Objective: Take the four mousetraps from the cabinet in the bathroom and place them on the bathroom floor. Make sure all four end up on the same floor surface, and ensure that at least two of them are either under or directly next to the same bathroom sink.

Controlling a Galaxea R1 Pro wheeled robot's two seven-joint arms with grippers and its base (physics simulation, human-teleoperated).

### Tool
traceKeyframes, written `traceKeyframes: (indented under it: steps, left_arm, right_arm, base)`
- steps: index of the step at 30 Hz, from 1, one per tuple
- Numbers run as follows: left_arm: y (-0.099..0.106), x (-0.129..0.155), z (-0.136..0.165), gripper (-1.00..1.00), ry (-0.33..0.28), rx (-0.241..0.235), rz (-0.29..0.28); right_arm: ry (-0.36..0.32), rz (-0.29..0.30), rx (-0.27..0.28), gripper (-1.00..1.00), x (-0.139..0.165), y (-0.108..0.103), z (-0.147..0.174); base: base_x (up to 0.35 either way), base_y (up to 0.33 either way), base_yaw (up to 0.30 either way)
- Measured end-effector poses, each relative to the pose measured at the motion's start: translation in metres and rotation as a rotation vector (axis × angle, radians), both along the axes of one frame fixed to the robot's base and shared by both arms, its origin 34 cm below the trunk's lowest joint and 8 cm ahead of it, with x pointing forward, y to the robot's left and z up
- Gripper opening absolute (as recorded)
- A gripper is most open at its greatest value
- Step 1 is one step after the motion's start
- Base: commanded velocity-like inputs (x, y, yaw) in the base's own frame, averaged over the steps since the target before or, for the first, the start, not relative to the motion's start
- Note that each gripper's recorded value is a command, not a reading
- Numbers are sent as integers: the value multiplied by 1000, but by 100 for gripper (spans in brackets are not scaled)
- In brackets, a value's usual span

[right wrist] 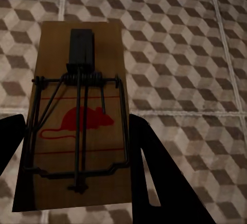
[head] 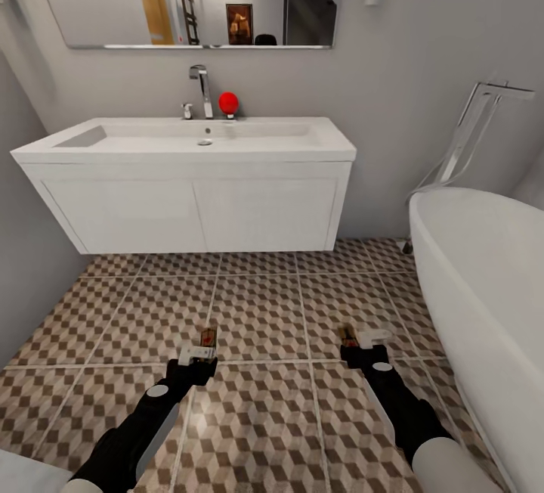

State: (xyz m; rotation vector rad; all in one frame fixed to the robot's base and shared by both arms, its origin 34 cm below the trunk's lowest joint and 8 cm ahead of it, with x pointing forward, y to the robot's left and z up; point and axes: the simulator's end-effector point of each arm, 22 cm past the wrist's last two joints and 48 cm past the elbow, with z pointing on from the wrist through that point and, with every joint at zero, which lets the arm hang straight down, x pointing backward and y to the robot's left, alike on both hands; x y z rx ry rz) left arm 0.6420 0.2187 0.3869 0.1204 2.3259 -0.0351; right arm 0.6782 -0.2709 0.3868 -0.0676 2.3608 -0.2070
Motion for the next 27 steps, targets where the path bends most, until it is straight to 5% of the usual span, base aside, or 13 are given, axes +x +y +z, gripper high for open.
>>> traceKeyframes:
  steps: [27]
  left_arm:
    - [0, -24, -83, -100, 42, 0, 0]
  right_arm:
    - [42, 0, 0, -100, -24, 0, -84]
  base:
    - [0, 0, 0]
